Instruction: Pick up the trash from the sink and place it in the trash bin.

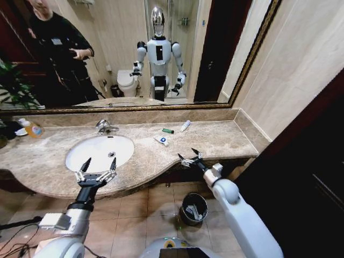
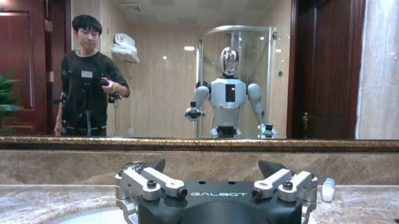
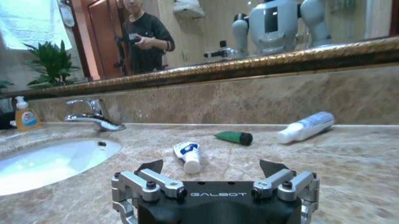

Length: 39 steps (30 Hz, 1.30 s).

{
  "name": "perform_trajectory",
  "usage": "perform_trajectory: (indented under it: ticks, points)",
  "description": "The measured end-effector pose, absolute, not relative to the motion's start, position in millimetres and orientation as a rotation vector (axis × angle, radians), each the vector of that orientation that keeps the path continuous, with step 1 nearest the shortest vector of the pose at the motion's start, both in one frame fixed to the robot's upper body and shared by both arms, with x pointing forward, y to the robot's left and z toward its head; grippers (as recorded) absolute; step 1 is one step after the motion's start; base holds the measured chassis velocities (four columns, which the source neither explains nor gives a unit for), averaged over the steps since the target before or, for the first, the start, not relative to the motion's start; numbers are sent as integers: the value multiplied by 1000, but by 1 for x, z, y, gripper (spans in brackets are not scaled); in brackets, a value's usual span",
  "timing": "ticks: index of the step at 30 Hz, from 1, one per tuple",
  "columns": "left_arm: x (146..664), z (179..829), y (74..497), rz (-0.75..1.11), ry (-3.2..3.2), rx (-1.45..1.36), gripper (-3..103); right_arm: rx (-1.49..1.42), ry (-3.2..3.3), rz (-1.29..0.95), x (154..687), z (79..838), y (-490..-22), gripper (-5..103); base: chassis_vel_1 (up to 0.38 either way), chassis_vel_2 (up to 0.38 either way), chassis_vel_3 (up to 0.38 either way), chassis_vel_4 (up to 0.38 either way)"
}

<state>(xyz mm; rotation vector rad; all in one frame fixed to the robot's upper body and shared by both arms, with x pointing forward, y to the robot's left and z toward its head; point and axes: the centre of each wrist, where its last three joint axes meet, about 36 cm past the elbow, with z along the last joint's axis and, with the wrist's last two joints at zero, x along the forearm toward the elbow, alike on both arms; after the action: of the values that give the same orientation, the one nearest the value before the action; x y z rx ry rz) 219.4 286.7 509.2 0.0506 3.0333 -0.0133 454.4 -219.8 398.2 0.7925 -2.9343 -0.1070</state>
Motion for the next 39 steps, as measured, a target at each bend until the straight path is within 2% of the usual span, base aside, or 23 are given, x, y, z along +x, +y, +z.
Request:
perform_trajectory:
  ticks: [18,28,29,31,34,36,37,39]
  points:
    - [219,509,287,-13,3033,50,100,897,-2877,34,557,390,-166,100,0,0,0,0]
    - [219,509,287,-13,3033,50,100,898,-2840,70,578,385,-154,100,0,0,0,0]
    - [219,509,287,-13,3033,50,100,886,-2836,61,579,384,-152,103,0,0,0,0]
    - [219,509,287,-13,3033,50,100,878,-2835,57,579,383,-152,100,0,0,0,0]
    - [219,509,287,-13,3033,50,100,863,-2834,55,578,382,-152,87,0,0,0,0]
    - [219,509,287,-13,3033,50,100,860,-2833,55,578,381,-152,87,0,0,0,0]
    - [219,509,287,-13,3033,50,100,855,-2833,56,577,380,-153,76,0,0,0,0]
    - [219,509,287,-13,3033,50,100,853,-2832,55,576,380,-153,76,0,0,0,0]
